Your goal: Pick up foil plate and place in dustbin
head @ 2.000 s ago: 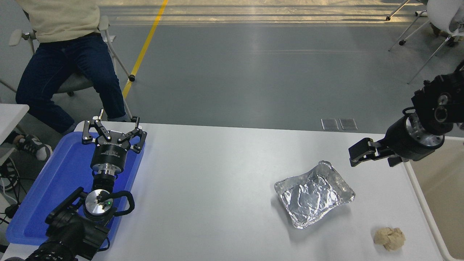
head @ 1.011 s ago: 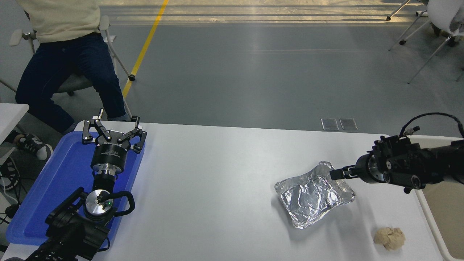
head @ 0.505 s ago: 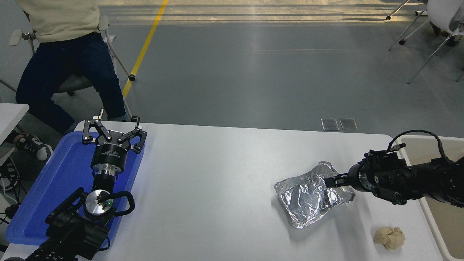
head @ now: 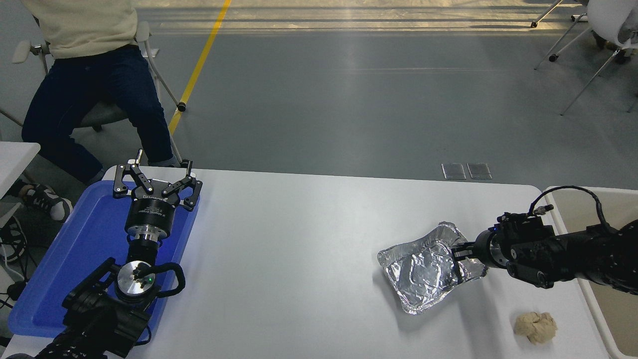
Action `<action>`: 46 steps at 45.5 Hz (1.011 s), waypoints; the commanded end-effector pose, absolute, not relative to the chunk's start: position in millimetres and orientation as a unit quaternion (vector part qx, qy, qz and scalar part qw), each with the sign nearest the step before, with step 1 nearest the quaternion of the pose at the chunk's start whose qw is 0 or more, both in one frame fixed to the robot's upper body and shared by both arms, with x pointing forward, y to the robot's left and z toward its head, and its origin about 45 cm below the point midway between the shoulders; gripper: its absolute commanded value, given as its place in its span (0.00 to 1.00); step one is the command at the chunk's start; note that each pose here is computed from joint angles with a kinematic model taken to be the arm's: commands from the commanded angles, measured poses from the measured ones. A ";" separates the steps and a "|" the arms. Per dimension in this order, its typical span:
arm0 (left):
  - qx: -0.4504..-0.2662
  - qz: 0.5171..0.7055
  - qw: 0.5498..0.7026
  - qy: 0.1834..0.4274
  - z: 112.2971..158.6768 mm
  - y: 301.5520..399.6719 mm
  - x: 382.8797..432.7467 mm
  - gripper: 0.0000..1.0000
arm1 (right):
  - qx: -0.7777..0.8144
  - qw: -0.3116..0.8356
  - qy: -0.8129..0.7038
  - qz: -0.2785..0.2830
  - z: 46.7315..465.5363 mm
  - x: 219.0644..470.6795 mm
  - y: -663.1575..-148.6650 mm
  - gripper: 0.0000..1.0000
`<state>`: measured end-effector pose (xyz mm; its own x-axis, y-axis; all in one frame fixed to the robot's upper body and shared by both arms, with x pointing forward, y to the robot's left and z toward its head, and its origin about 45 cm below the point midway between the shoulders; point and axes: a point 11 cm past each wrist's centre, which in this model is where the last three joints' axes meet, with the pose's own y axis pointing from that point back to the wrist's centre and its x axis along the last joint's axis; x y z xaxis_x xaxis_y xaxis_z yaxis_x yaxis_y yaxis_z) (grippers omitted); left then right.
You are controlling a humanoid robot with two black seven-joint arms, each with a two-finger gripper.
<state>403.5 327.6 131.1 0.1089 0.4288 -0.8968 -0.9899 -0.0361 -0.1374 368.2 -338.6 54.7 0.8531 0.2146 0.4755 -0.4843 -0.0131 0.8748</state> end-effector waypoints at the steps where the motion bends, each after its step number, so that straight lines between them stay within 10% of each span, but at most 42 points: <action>1: -0.426 0.580 0.611 0.330 131.1 327.6 403.5 1.00 | 0.670 0.692 -0.099 0.252 54.4 367.7 -336.0 0.00; 18: -0.426 0.580 0.611 0.329 131.7 327.5 404.0 1.00 | 0.694 0.674 -0.098 0.233 85.3 364.2 -336.9 0.00; 46: -0.425 0.580 0.612 0.330 131.4 327.2 403.7 1.00 | 0.657 0.709 -0.093 0.239 282.2 378.3 -367.2 0.00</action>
